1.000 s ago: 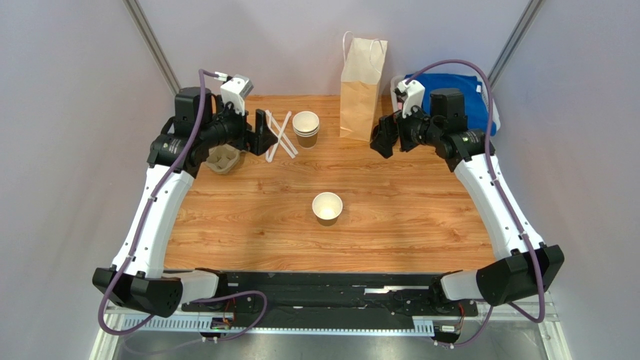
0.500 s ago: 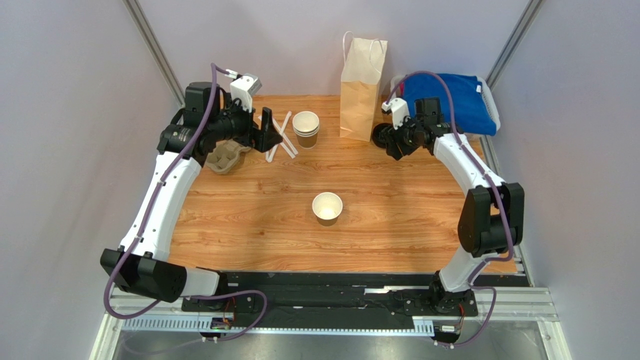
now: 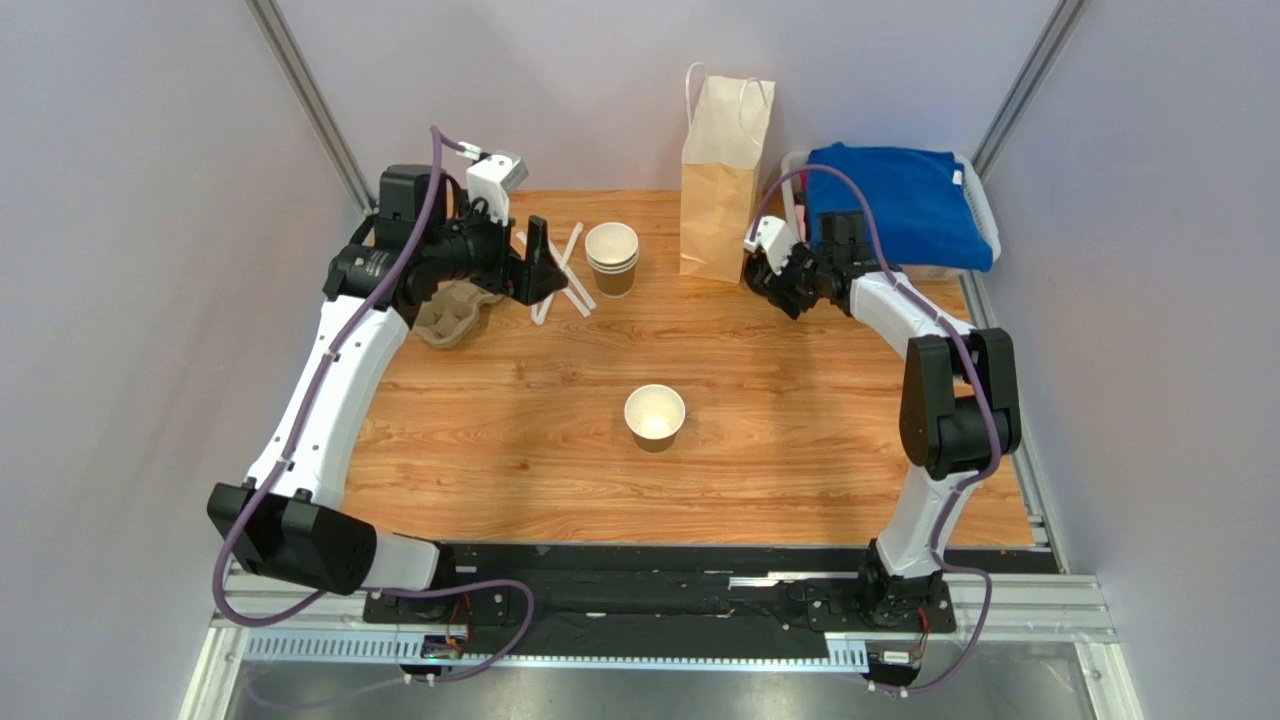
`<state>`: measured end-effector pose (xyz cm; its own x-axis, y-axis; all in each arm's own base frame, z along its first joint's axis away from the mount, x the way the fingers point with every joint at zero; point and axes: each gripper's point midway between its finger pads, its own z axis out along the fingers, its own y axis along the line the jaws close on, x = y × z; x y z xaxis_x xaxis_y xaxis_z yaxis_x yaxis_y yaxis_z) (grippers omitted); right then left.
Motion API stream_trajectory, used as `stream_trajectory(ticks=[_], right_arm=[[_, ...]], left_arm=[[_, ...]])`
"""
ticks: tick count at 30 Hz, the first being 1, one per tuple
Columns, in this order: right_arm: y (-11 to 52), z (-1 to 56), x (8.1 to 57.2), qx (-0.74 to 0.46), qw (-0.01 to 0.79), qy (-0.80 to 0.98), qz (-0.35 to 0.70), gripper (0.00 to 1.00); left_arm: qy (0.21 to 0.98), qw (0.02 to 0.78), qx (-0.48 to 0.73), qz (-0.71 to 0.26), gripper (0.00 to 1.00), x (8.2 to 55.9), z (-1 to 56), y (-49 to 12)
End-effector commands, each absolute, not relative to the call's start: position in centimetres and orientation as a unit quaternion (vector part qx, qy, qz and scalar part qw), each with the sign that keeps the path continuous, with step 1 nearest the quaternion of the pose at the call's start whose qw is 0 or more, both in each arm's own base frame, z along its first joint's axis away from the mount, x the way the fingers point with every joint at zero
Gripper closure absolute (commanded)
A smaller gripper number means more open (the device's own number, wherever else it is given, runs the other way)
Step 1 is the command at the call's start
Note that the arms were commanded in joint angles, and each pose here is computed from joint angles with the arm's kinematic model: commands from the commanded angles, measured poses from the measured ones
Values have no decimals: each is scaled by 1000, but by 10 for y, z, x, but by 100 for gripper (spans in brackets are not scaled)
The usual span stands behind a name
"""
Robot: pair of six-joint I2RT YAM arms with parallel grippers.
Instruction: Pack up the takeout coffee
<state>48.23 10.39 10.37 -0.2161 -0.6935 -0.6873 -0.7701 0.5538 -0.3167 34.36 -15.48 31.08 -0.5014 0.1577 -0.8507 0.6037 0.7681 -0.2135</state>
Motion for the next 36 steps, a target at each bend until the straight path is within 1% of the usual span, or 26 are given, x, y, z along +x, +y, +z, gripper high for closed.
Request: stream_trajectory(ticks=[1,7,11,16,17,30,31,32,34,35,36], right_arm=[[103,114,512,-540,447,713,-6,48],[100,98,521,-555,435,709,-19,50],[101,102,532,-551,442,707,-21,53],[103,99,540,-554,441,706,-21,55],[102,99,541,-554,440,706,-21,56],[105,86,544,-567,431,702,-20,57],[104,87,546,-566,432,702,-21,58],[105,87,546,-566,432,702,-20,61],[105,88,545,-567,431,702,-19,65],[106,91,546,-569,432,700,-16,71],[106,89,544,-570,427,702,-13,76]], left_arm=[[827,443,232,-259,2,349,308,-157],[831,440,229,-252,2,355,304,-156],[833,436,228,-254,2,356,301,-157],[835,434,227,-250,2,356,298,-155],[836,433,228,-249,2,356,297,-155],[838,429,224,-252,3,358,294,-155],[838,429,224,-253,3,357,295,-155],[838,428,224,-253,3,358,294,-155],[839,427,223,-253,3,357,293,-155],[839,426,224,-253,2,357,293,-155],[838,428,224,-253,3,357,294,-155]])
